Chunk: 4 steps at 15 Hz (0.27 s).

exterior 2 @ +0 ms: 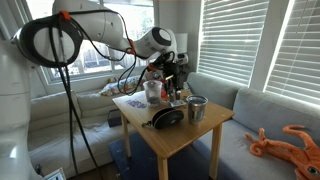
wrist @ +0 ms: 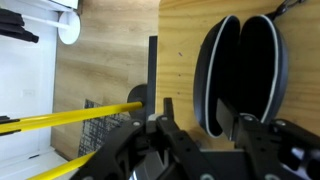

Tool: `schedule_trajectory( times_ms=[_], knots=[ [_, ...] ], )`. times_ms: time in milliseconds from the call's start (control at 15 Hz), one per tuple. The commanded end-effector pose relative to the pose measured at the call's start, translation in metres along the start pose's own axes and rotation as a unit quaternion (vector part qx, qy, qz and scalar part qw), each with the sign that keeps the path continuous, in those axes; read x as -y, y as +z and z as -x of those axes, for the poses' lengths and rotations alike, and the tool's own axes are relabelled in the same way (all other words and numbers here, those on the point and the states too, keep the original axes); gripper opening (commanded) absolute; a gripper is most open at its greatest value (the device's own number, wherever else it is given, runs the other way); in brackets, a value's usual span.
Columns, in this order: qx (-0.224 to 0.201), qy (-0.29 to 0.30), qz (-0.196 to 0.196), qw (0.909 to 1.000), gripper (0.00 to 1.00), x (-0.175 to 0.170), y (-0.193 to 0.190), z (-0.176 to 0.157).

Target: Remove the black purse from the red box and put it on the table to the right

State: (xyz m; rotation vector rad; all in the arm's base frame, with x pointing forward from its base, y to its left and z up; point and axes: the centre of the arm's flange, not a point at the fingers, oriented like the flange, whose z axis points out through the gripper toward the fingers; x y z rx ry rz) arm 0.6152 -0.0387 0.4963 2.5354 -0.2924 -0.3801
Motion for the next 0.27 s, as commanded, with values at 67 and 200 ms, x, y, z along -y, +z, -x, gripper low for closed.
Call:
schedule_trajectory(
  times_ms=[67, 200],
  knots=[
    [-0.102, 0.043, -0.056, 0.9923, 0.88, -0.028, -0.087, 0.035],
    [-0.087, 0.038, -0.04, 0.9947, 0.77, -0.027, -0.071, 0.02]
  ],
)
